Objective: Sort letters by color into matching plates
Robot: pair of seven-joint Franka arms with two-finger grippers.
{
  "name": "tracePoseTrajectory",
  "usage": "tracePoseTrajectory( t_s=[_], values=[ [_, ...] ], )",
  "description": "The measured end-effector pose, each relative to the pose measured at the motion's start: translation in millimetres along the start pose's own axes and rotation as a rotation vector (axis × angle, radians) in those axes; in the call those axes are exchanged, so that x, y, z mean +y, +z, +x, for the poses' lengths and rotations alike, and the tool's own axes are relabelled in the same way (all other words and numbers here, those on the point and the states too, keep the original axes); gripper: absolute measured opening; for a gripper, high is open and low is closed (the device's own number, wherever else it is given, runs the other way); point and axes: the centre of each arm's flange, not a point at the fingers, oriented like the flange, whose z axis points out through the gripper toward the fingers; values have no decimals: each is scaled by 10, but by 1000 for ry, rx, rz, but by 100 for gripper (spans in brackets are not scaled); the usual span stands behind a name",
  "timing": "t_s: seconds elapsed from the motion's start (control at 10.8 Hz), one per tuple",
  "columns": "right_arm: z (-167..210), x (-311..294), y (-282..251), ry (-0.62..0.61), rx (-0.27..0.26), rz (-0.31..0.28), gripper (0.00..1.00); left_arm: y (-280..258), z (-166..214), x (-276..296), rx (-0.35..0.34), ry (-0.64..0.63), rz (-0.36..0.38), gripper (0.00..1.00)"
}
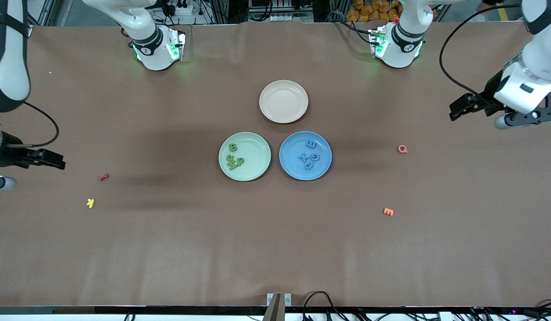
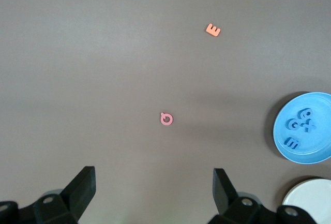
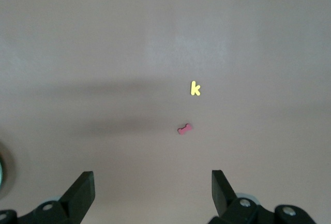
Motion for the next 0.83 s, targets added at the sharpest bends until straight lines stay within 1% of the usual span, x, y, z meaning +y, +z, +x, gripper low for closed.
tracePoseTrajectory(
  t_s=[0.19,0.46,0.74,0.83],
  values=[
    [1,-48,-337,-8,38,-2,100,-41,-2,-25,-2,7,-1,100],
    [-70,-205,-829,-32,81,-5,100,-33,-14,4,-9,12,1,100],
    [-253,-296,-1267,-36,147,-5,100,-109,-22,11,-8,14,0,100],
    [-337,-291,-1357,-34,159,0,100,-151,-26,11,-7,14,-1,100]
  ],
)
